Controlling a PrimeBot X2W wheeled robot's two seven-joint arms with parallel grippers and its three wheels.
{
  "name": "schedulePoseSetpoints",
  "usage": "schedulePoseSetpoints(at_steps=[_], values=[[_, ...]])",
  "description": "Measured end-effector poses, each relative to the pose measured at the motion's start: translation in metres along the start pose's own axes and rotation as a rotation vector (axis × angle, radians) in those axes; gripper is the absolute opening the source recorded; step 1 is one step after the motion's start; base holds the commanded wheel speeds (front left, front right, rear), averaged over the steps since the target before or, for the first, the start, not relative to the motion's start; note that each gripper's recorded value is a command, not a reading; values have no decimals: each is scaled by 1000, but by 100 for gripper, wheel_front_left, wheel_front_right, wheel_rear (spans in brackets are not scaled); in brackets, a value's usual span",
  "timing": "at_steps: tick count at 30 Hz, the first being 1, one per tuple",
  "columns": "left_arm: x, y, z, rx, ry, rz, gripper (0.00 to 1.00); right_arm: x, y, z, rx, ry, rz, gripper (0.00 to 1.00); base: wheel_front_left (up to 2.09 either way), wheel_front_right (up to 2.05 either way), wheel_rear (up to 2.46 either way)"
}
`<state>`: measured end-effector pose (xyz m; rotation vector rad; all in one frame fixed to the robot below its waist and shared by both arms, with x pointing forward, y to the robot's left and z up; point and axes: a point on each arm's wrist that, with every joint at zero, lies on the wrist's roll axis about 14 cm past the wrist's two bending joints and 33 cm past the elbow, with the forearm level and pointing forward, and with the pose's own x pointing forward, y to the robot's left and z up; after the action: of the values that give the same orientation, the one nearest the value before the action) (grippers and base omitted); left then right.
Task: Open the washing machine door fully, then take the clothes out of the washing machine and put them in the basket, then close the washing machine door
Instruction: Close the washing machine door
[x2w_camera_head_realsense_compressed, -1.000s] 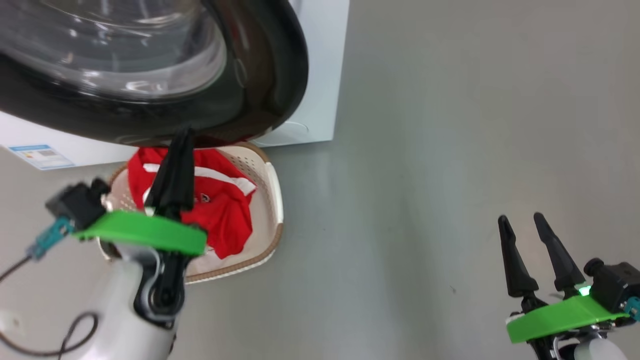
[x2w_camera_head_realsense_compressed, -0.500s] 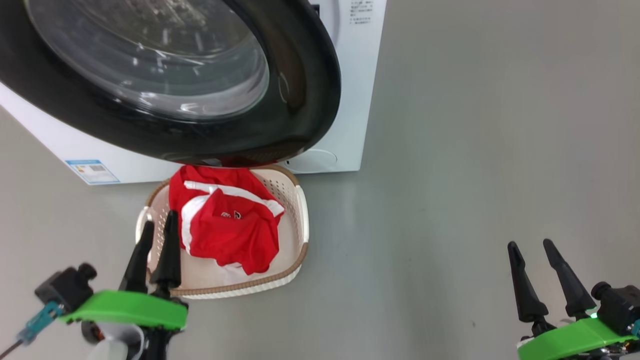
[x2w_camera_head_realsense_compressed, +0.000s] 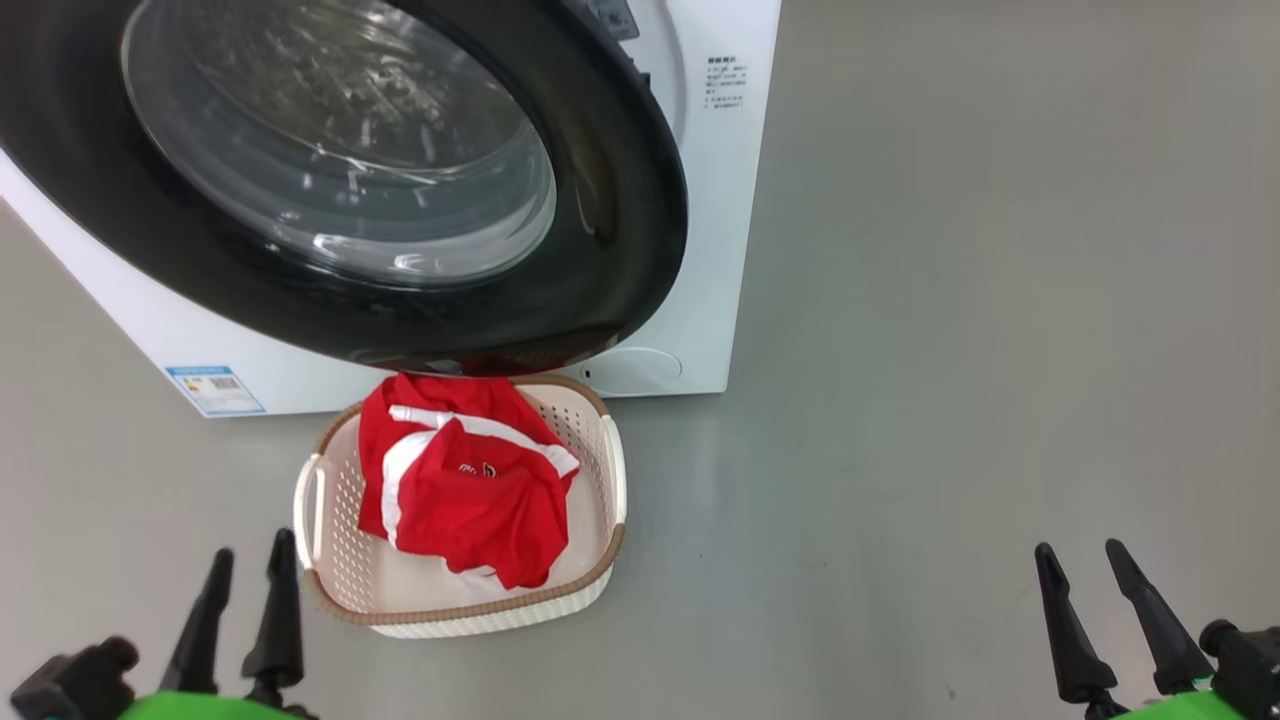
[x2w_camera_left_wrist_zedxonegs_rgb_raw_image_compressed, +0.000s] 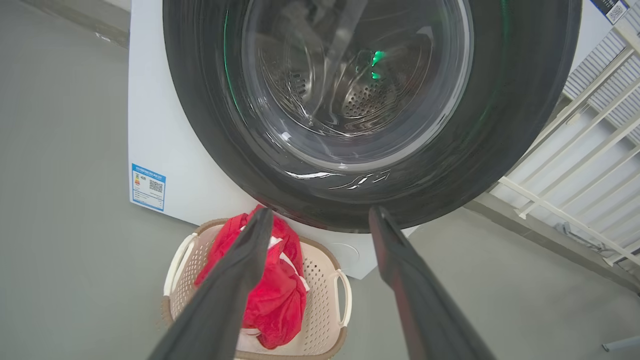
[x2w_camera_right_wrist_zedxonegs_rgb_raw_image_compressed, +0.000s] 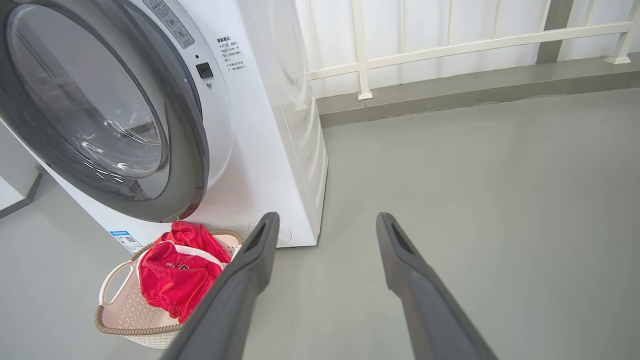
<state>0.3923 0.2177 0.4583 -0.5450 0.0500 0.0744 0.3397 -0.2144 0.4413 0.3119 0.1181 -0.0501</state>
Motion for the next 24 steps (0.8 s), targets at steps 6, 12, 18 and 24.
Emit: schedulePoseSetpoints(at_steps=[6,12,18,24], values=[[-17,10,11,184,-19,1,100,-12,-7,3,-2,-9,-20,100,0,0,0],[-30,10,10,347,-19,0,100,-18,-11,1,-4,-3,-32,100,0,0,0],[-35,15,1,371,0,32,100,-17,-10,-2,-3,6,-34,100,0,0,0],[-35,16,0,369,0,44,100,-16,-10,-3,-3,9,-33,100,0,0,0]])
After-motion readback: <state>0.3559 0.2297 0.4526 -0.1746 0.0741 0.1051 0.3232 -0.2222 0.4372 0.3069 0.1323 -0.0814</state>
